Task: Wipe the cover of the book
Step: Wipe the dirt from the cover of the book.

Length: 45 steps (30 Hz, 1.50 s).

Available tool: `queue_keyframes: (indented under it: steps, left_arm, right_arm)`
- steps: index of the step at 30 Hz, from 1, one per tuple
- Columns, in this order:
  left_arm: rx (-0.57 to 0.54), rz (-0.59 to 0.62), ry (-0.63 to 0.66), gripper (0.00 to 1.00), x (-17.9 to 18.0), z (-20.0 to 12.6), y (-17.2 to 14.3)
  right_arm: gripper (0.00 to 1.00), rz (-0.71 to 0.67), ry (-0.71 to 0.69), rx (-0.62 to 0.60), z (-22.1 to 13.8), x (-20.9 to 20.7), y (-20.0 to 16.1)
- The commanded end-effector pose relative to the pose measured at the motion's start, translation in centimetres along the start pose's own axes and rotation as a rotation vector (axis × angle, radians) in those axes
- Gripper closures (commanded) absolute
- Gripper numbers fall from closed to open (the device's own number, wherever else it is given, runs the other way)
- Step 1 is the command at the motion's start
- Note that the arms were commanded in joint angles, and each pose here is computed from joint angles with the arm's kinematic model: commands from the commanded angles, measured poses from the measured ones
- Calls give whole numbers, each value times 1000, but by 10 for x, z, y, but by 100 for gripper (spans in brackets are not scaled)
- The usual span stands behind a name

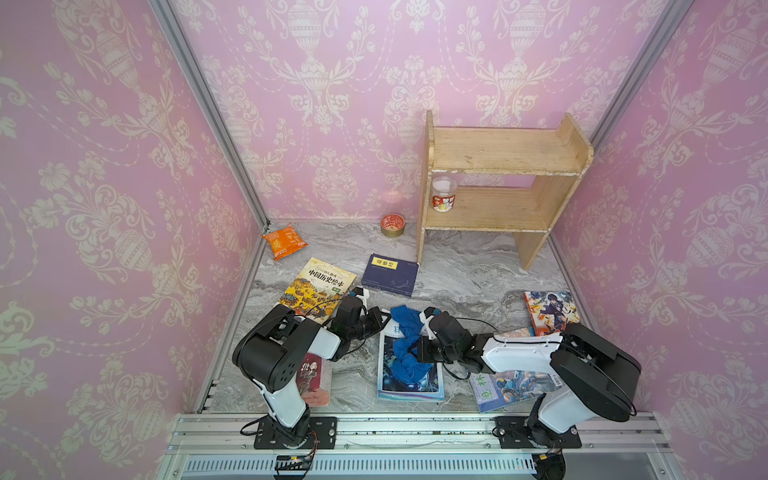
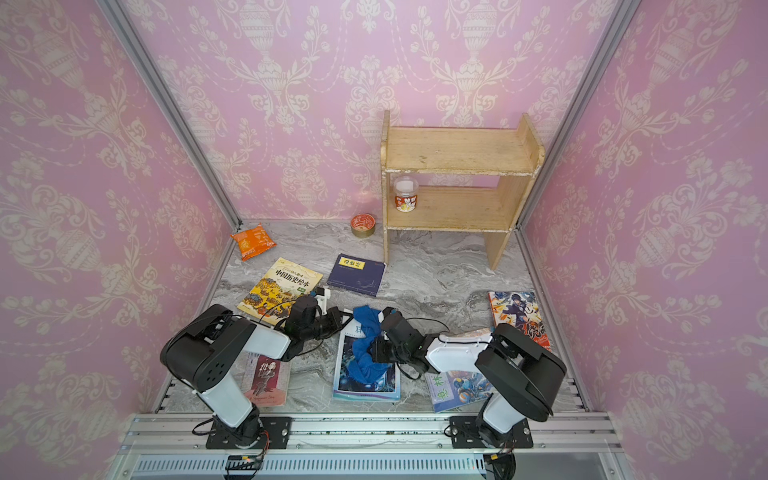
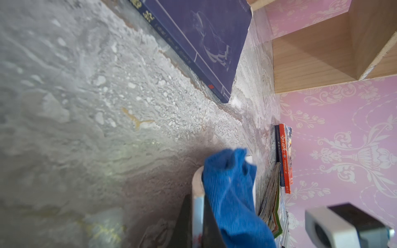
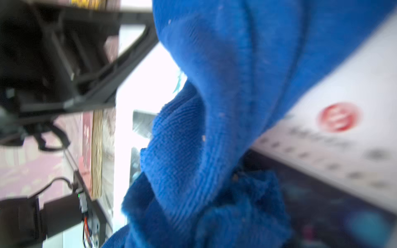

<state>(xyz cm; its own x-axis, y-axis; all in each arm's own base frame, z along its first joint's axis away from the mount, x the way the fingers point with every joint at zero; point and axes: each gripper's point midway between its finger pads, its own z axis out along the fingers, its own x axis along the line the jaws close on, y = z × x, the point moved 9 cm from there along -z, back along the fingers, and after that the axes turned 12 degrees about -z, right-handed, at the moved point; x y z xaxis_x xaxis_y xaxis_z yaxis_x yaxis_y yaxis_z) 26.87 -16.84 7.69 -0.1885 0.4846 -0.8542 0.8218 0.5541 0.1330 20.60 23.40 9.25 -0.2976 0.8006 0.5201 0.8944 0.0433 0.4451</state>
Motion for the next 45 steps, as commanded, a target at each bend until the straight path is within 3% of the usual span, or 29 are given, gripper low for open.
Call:
queue_keyframes:
  steps: [1, 4, 8, 11, 16, 21, 25, 28, 31, 34, 39, 45]
  left_arm:
    - [-1, 16, -5, 100, -6, 0, 0]
    - [-22, 10, 1, 100, -7, -1, 2]
    - [-37, 21, -1, 100, -13, -3, 5]
    - [-38, 39, 22, 100, -14, -4, 6]
    - [-41, 35, 34, 100, -11, -4, 11]
    - [-46, 38, 30, 100, -13, -4, 13]
    - [-56, 32, 35, 100, -13, -4, 13]
    - [-60, 17, 32, 100, -13, -3, 13]
    - [-64, 4, 25, 100, -12, -4, 13]
    - [-75, 16, 33, 100, -13, -8, 14]
    - [-74, 26, 33, 100, -12, -10, 19]
    - [-64, 13, 12, 100, -10, -7, 23]
  right_arm:
    - [100, 47, -330, 230, 8, -58, -37]
    - [100, -25, -222, 291, 34, -23, -37]
    - [100, -289, -184, 501, 54, 35, -85]
    - [100, -299, -173, 550, 43, 34, -117]
    - [100, -145, -296, 497, 3, -28, -128]
    - [100, -29, -400, 375, -28, -62, -104]
    - [100, -56, -374, 295, -20, -37, -73]
    - [100, -119, -312, 267, 4, 6, -61]
    - [100, -222, -233, 310, 29, 55, -69]
    - [100, -311, -237, 357, 33, 72, -94]
    - [100, -272, -380, 407, 2, 23, -121]
    - [100, -61, -520, 381, -46, -52, -123]
